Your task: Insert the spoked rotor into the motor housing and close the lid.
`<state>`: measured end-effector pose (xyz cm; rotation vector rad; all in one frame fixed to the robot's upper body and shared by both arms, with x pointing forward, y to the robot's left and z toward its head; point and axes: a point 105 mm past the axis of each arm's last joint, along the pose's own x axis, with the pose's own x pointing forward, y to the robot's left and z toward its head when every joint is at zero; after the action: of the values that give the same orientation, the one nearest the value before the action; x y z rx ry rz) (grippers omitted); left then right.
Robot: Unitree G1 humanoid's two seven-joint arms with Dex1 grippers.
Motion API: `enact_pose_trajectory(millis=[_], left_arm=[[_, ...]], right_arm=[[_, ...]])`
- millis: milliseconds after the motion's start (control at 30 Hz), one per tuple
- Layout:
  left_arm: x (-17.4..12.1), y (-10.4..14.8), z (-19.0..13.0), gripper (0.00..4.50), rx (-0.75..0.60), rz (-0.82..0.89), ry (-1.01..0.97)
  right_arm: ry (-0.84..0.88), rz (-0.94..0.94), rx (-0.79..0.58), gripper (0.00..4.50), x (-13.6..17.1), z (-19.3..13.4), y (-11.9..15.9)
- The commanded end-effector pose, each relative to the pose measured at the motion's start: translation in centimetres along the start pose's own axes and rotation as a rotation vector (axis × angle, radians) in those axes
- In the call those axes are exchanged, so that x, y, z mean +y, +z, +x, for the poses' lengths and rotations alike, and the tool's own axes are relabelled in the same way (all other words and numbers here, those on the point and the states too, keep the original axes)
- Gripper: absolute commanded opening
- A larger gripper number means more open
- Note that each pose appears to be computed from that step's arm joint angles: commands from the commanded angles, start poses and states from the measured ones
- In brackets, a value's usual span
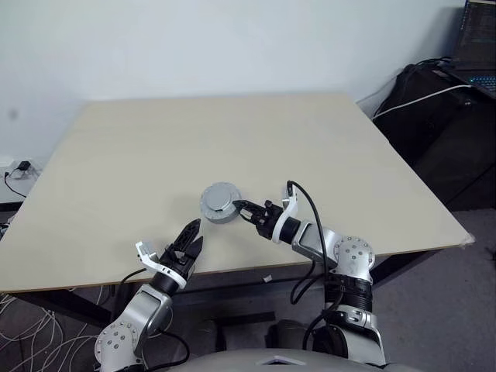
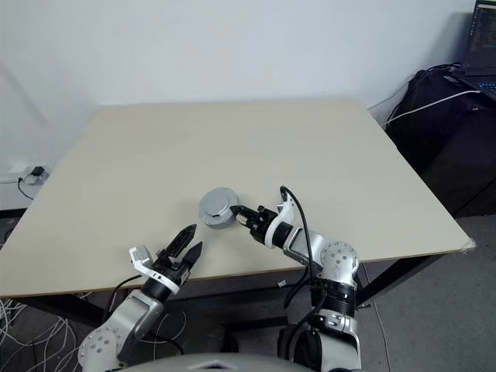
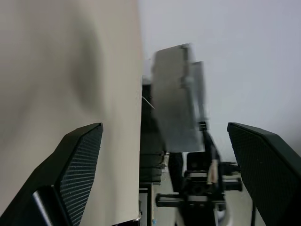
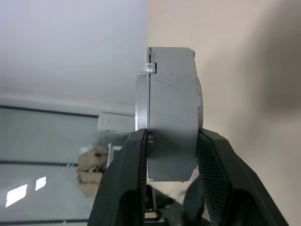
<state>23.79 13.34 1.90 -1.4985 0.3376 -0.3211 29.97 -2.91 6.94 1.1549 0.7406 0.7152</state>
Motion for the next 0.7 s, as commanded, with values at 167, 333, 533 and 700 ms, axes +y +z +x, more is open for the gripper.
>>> enact_pose_trajectory(millis=[167, 333, 533, 700], left_arm=[[-1.0, -0.2, 1.1, 4.47, 0.002, -0.009, -0.109], [-0.9, -0.5, 1.3, 4.47, 0.017, -0.025, -0.125], [0.0, -0.4, 1.8, 4.47, 0.013, -0.033, -0.106], [-0.3, -0.3, 2.3, 4.47, 0.012, -0.031, -0.144]], right_arm=[[0.126, 0.025, 0.036, 1.22, 2.7, 1.4, -2.0], [0.106, 0.031, 0.053, 1.22, 2.1, 1.5, -2.5], [0.104, 0.036, 0.082, 1.22, 2.1, 1.6, -3.3], [0.094, 0.037, 0.117, 1.22, 1.8, 1.4, -4.2]])
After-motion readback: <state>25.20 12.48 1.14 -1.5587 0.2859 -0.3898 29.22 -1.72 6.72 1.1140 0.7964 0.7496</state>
